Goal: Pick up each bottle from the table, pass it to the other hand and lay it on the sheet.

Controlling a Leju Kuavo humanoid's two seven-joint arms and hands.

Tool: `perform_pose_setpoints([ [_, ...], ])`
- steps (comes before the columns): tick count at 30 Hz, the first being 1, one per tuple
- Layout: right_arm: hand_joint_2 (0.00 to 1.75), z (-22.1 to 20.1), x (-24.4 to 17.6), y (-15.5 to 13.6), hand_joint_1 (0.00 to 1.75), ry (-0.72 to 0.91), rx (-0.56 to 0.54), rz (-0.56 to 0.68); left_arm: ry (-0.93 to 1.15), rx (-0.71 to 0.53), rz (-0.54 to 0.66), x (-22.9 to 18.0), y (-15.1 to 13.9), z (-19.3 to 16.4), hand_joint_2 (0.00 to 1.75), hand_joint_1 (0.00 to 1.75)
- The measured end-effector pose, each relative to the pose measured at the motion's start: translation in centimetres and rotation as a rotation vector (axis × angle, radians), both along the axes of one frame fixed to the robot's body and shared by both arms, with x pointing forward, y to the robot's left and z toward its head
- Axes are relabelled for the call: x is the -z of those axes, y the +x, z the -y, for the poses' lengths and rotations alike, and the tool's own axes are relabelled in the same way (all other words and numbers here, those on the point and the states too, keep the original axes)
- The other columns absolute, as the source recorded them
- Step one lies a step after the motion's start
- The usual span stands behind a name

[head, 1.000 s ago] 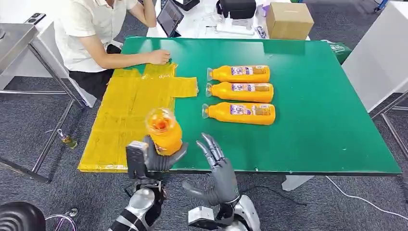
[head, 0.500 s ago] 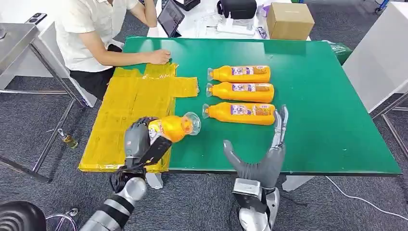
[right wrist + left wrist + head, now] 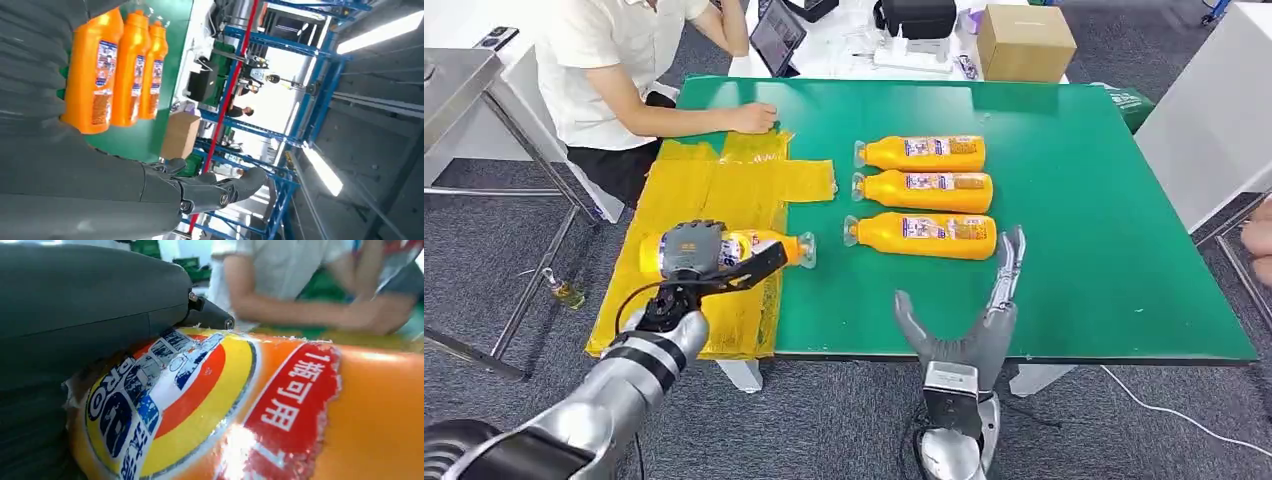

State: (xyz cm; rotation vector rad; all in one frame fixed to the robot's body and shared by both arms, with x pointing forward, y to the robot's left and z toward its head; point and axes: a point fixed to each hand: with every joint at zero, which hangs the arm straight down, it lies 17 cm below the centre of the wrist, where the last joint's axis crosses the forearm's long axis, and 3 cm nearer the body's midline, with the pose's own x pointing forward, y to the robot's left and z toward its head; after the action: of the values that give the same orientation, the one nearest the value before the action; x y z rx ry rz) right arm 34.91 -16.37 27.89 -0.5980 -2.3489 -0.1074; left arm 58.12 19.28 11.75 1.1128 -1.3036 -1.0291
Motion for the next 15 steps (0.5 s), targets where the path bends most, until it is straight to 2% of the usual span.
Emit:
perform_pose_setpoints([
  [3, 1.75, -0.2, 0.7, 0.2, 0.0, 0.001, -0.007, -0.019, 0.012, -0.011, -0.077, 1.3, 0.4, -0.3, 1.75, 1.75],
  [4, 1.75, -0.2, 0.8, 0.3, 0.0, 0.002, -0.008, -0.022, -0.001, -0.011, -0.098, 1.7, 0.4, -0.3, 1.75, 1.69],
  [5, 1.75, -0.3, 1.0, 0.3, 0.0, 0.003, -0.01, -0.027, -0.03, -0.005, -0.133, 2.6, 0.2, -0.2, 1.75, 0.51],
  [6, 1.75, -0.4, 1.2, 0.4, 0.0, 0.0, -0.012, -0.034, -0.061, 0.006, -0.162, 3.3, 0.0, 0.0, 1.75, 0.09],
  [11, 1.75, -0.6, 2.2, 0.6, 0.0, -0.009, -0.019, -0.057, -0.218, 0.059, -0.246, 5.2, -0.7, 1.3, 1.75, 0.07],
  [12, 1.75, -0.6, 2.3, 0.6, 0.0, -0.011, -0.02, -0.06, -0.234, 0.057, -0.254, 5.4, -0.8, 1.3, 1.75, 0.0],
  [15, 1.75, -0.7, 2.7, 0.7, 0.0, -0.016, -0.023, -0.069, -0.258, 0.051, -0.266, 5.8, -0.9, 1.3, 1.75, 0.0],
])
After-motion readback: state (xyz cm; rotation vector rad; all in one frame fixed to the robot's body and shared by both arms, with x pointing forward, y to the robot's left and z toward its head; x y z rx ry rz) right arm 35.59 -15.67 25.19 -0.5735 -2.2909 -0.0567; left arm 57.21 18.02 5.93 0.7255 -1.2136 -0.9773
